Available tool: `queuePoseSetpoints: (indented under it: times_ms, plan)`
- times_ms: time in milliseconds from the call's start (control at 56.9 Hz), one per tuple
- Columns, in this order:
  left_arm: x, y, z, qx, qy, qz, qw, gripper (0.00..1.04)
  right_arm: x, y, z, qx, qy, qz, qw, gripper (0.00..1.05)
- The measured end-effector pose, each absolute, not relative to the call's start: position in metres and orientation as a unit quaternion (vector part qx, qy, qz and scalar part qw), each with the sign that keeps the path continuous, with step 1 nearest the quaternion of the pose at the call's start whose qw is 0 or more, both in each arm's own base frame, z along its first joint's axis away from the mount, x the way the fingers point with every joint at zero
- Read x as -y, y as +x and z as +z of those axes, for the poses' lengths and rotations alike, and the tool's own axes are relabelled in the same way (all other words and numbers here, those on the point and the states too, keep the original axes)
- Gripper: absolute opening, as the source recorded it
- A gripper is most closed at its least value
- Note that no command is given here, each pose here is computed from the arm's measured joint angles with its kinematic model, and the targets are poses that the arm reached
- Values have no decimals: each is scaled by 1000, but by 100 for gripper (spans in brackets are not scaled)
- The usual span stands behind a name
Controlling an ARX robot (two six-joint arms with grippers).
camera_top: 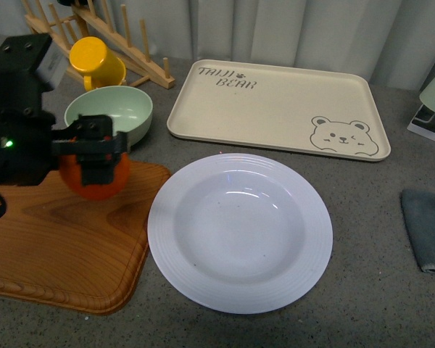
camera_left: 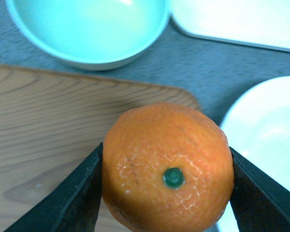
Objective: Place orange and plate with both arms
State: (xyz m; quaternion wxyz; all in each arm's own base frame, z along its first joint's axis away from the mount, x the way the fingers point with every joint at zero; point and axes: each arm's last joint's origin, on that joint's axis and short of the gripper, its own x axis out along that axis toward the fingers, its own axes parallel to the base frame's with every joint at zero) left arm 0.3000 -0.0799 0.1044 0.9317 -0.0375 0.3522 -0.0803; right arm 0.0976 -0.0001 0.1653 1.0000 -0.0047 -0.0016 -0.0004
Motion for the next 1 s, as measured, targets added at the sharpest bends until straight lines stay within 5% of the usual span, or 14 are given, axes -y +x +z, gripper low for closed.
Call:
queuePoseSetpoints:
  times_ms: [369,1001]
  plan:
    - [149,298,101,-364,-38,-167,916,65,0,98,165,2,-5,0,1000,95]
    - [187,291,70,-414,-21,-210,885,65,0,98,165,2,-5,0,1000,95]
